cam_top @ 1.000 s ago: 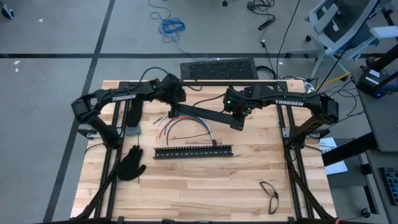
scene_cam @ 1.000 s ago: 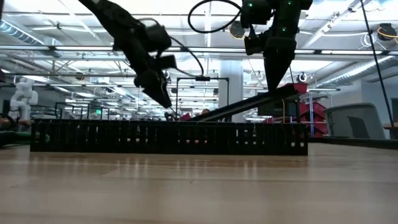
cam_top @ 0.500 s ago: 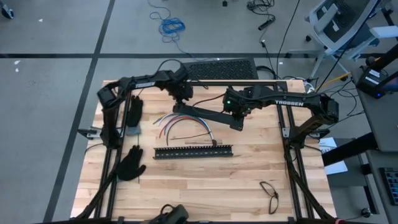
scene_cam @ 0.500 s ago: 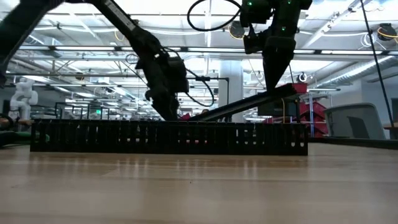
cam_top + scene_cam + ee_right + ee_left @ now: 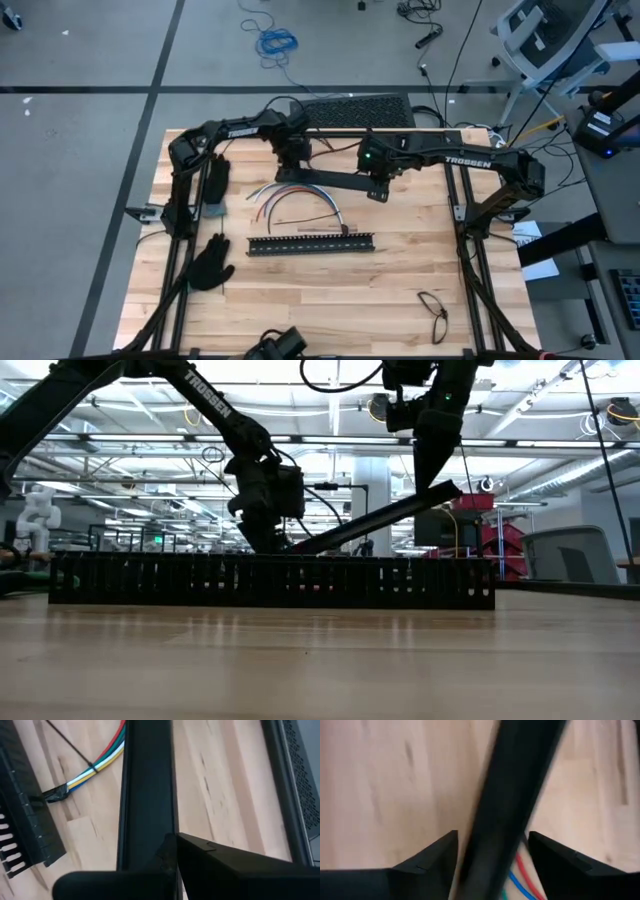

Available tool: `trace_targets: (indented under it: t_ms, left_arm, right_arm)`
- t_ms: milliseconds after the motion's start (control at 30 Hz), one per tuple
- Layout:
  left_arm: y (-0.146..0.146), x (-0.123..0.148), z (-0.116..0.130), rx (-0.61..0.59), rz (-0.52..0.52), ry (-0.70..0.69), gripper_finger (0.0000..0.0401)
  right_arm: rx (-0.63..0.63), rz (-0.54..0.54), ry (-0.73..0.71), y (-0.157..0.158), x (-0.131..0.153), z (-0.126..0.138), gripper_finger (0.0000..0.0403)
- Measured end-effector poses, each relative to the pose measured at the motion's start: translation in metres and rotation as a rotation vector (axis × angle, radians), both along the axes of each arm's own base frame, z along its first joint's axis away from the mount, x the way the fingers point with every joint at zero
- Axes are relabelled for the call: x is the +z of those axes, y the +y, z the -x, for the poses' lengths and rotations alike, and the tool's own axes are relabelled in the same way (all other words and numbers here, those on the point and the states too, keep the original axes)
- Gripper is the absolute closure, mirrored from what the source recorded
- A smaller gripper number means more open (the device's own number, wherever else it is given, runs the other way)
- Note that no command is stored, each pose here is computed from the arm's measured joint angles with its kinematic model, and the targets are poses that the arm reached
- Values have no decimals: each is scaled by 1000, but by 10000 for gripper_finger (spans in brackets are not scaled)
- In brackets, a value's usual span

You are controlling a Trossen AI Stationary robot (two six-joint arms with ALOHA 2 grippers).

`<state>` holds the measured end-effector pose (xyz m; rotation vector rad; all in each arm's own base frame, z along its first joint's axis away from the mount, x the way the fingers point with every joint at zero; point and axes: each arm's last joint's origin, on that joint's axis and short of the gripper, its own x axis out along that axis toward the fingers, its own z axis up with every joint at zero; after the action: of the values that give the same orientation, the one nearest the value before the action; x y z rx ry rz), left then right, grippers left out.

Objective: Ziptie cables

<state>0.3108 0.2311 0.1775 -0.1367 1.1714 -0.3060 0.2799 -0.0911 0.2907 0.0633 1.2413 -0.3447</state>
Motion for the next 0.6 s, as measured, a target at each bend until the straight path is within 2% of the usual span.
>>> trace_targets:
  t_ms: [67,200,267,467,600]
  left_arm:
    - [-2,0,2,0,15,31,211]
    - [-3,-1,4,0,8,64,368]
    - [-2,-1,4,10,-10,71,383]
    - [-8,0,1,-20,-106,135,385]
    - [-16,15,-2,-63,-225,146,385]
  right_arm:
    - [-7,4,-2,-2,1,0,402]
    - [-1,7,0,-2,1,0,403]
    - [-1,7,-1,-2,1,0,403]
    - [-6,10,-25,-1,5,2,403]
    - [-19,50,-115,-2,32,5,403]
